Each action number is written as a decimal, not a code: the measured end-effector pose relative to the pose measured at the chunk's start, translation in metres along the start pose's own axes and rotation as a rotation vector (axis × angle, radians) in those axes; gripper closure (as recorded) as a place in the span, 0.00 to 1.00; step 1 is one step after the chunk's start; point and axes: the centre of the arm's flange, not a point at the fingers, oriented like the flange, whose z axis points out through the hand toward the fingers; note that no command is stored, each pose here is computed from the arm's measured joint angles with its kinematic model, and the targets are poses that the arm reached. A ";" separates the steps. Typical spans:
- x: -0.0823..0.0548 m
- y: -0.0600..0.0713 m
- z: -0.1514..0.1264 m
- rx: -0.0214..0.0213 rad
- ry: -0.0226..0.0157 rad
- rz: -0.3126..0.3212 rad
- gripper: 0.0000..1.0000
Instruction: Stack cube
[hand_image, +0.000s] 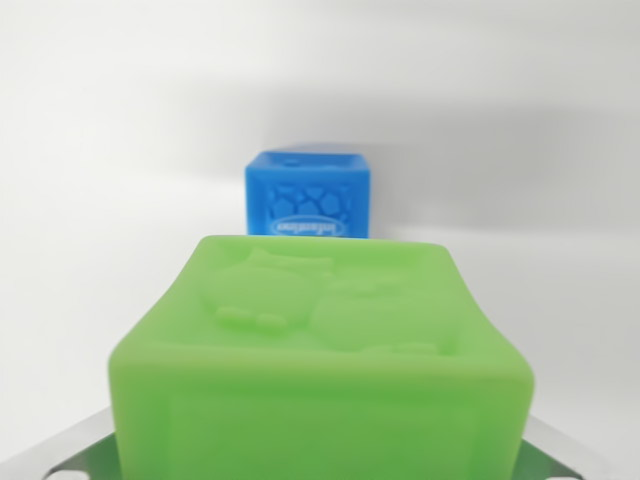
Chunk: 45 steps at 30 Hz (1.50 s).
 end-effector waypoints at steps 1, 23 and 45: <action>-0.001 -0.001 0.000 0.0000 0.0000 0.002 1.00; -0.006 -0.006 0.054 -0.0071 -0.0032 0.008 1.00; -0.007 -0.005 0.096 -0.0089 -0.0039 0.008 1.00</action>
